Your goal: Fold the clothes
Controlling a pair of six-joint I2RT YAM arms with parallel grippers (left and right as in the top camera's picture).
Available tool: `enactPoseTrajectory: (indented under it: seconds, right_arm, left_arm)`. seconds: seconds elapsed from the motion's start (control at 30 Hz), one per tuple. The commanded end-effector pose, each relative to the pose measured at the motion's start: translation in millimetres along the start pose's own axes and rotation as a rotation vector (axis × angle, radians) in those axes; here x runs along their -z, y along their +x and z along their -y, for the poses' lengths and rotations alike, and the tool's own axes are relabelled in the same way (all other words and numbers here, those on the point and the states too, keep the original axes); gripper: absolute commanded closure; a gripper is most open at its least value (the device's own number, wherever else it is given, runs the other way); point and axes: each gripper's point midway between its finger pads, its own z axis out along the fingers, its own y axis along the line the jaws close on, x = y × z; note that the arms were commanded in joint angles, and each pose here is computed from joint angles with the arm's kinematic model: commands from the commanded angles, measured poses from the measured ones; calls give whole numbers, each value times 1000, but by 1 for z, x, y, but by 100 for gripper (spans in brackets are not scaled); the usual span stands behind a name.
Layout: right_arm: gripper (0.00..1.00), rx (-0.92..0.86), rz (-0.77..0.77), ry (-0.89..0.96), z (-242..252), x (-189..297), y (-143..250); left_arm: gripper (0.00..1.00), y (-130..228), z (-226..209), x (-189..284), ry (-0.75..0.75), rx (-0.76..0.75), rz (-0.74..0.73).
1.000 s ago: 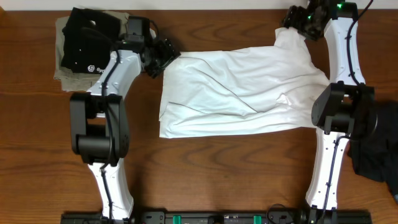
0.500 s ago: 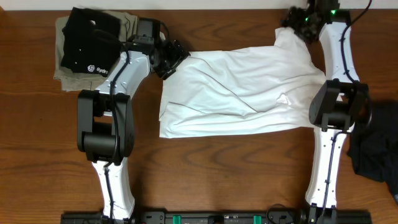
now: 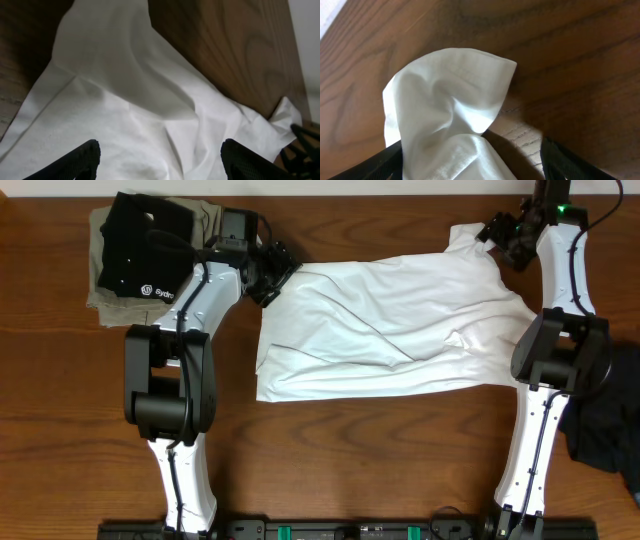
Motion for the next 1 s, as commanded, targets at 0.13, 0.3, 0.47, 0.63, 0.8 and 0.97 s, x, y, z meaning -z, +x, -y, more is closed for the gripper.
enactPoseTrajectory:
  seconds: [0.13, 0.3, 0.47, 0.63, 0.8, 0.97]
  right_arm:
    - [23, 14, 65, -6, -11, 8, -14]
    - [23, 20, 88, -16, -13, 9, -19]
    - [25, 28, 113, -31, -17, 9, -25]
    - [33, 29, 127, -21, -16, 9, -28]
    - [41, 27, 135, 0, -12, 9, -29]
    - [35, -15, 135, 64, 2, 6, -27]
  left_arm:
    - [21, -8, -9, -16, -17, 106, 15]
    - [20, -6, -2, -30, 54, 89, -23]
    - [20, -8, -1, -30, 55, 79, -16]
    - [21, -11, -4, -31, 41, 80, 5]
    - [21, -11, -4, -31, 40, 80, 5]
    - [21, -9, -7, -31, 28, 86, -3]
